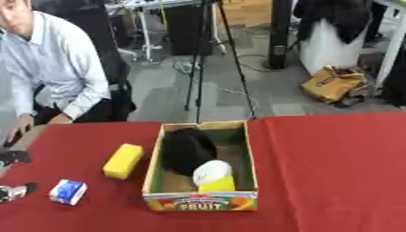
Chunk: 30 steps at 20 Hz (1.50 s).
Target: Pick up objects on the table and place them in the box.
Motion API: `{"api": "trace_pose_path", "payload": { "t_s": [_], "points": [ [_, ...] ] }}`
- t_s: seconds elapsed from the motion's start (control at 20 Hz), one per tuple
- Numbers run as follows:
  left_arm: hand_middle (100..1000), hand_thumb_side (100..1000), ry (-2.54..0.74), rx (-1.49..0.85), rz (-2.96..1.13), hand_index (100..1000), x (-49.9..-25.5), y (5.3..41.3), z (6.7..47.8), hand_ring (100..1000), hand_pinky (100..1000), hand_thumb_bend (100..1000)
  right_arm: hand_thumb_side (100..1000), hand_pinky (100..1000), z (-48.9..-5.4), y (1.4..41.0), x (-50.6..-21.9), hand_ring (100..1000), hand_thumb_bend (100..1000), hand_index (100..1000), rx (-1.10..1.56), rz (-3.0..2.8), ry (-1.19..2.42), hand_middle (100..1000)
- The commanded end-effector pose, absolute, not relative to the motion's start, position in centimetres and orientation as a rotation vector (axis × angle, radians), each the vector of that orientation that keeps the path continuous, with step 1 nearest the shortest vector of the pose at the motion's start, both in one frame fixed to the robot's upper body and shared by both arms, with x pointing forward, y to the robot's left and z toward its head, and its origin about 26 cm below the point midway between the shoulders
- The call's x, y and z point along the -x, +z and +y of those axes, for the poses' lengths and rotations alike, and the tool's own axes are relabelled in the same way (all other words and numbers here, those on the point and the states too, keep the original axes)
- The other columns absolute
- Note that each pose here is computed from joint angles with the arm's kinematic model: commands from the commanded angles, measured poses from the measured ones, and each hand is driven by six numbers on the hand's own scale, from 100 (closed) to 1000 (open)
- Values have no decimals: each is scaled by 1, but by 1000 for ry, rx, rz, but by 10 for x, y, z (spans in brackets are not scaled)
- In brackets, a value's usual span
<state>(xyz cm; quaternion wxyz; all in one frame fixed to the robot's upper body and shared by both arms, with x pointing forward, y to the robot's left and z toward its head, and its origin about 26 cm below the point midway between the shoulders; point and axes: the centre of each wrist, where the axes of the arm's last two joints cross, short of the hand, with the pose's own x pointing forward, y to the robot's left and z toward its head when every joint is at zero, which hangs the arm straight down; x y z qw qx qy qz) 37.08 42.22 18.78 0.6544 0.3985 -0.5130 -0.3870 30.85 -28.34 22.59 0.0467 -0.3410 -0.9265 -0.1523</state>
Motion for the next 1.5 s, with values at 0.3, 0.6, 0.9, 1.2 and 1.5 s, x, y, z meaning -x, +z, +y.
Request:
{"api": "trace_pose_path", "payload": {
  "t_s": [0.3,0.6,0.9,1.2,1.5],
  "points": [
    [1000,726,-848,-890,-1159,1000,-364,210,397,1000,1000,446,1000,791,-283,237,-305,790,100,721,1019,-2883,-458,694],
    [1000,650,-1469,-1025,-1309,1000,-368,217,415,1000,1000,600,1000,791,-283,236,-305,789,100,711,1024,-2871,-454,692],
    [1000,700,-1751,-1171,-1178,1000,-377,223,441,1000,1000,719,1000,790,-283,236,-305,788,100,699,1027,-2867,-447,688],
    [983,781,-1912,-1272,-1015,1000,-381,231,451,1000,1000,788,1000,789,-283,236,-304,787,100,692,1027,-2868,-430,685],
    [927,958,-1991,-1411,-977,1000,-387,244,465,973,990,912,1000,788,-283,236,-304,786,100,681,1027,-2863,-422,679]
  ]
}}
